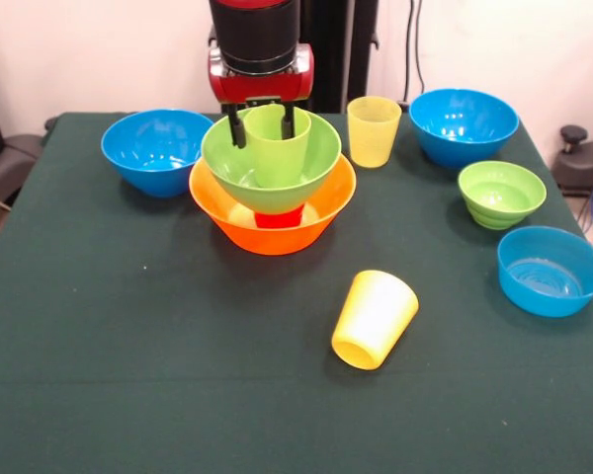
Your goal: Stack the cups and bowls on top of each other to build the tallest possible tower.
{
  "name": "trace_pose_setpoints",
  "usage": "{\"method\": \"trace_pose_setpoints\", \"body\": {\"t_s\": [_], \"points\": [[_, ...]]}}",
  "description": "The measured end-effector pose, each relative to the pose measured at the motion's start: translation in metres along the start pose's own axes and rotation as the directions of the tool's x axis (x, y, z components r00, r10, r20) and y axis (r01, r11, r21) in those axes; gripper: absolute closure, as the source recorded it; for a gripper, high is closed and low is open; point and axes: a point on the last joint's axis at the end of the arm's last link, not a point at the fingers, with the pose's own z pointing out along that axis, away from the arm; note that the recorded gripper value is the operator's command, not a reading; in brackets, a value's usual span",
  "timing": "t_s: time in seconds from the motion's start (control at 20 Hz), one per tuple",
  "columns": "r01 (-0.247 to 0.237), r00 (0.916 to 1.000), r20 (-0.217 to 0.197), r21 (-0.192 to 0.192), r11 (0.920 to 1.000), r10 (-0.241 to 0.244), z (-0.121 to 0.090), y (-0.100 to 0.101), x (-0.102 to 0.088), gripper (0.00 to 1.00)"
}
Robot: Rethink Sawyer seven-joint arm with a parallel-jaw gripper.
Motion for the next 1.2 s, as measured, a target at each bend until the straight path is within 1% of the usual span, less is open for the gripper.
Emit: {"method": "trace_pose_setpoints", "body": {"t_s": [0.65, 0.85, 1.2], "points": [[0.007, 1.0, 0.003, -0.006, 1.0, -0.007, -0.001, 0.003, -0.002, 0.0], [0.009, 0.9999, -0.006, -0.009, 0.9999, -0.009, -0.003, 0.004, -0.002, 0.0], [0.014, 0.9992, -0.037, -0.016, 0.9998, -0.014, -0.011, 0.005, -0.003, 0.0]]}}
